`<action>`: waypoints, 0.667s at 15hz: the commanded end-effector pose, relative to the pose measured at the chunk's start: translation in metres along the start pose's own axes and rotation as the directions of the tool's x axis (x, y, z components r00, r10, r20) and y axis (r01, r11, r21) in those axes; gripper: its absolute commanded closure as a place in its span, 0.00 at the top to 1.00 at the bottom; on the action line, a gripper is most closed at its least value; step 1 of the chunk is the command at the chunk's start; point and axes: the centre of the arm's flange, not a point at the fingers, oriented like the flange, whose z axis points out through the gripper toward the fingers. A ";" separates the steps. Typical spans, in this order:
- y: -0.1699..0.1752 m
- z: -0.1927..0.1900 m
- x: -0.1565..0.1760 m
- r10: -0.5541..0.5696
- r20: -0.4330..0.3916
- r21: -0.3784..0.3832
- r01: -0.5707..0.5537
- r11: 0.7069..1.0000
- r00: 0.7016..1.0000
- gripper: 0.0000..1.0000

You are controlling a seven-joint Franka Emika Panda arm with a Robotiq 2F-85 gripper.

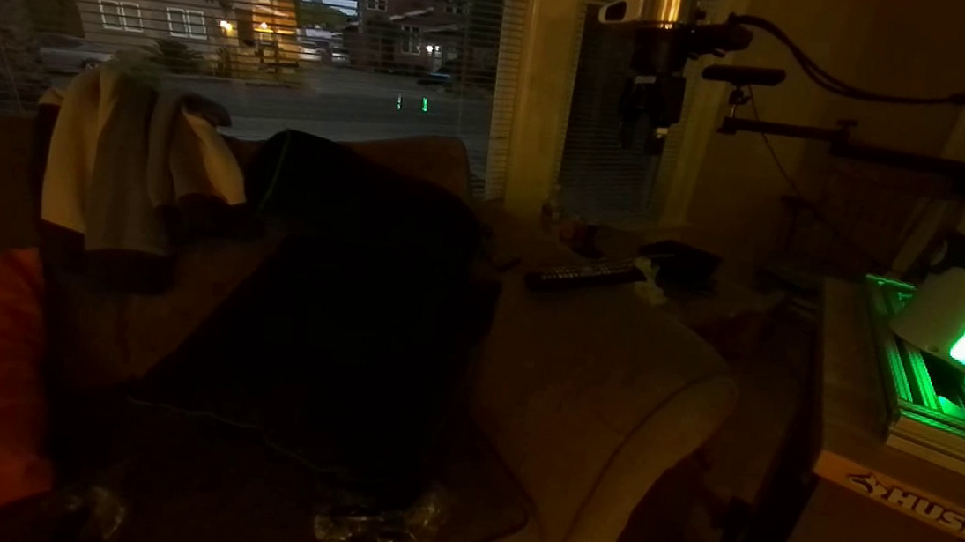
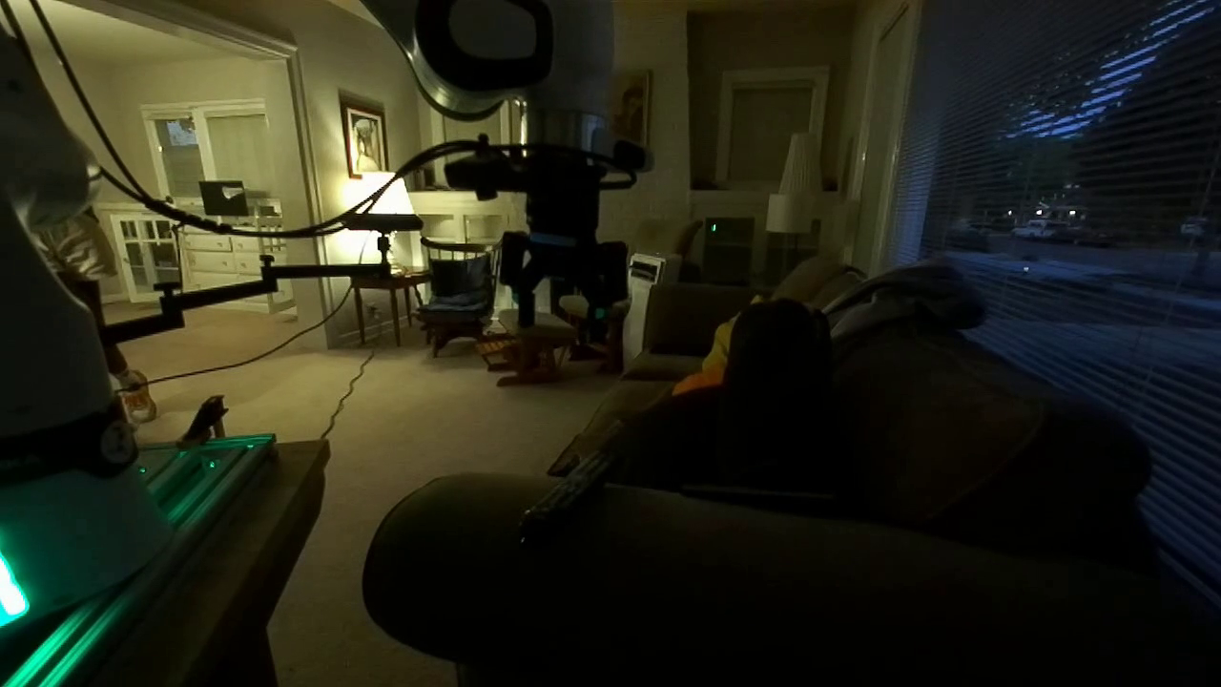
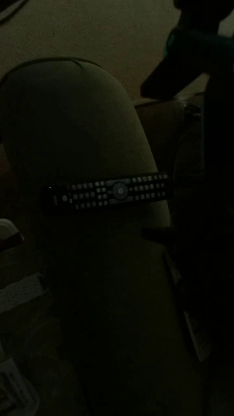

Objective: Rotate the remote control on the armrest anti-clockwise.

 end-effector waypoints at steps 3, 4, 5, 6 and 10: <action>0.001 0.017 0.008 0.000 -0.021 -0.032 0.000 0.999 1.000 1.00; 0.001 0.023 0.013 -0.007 -0.035 -0.044 0.005 0.999 0.999 1.00; 0.001 0.028 0.017 -0.020 -0.046 -0.060 0.017 0.998 0.999 1.00; 0.001 0.033 0.022 -0.030 -0.055 -0.073 0.026 0.997 0.998 1.00; -0.005 0.060 0.036 -0.073 -0.064 -0.065 0.069 0.996 0.995 1.00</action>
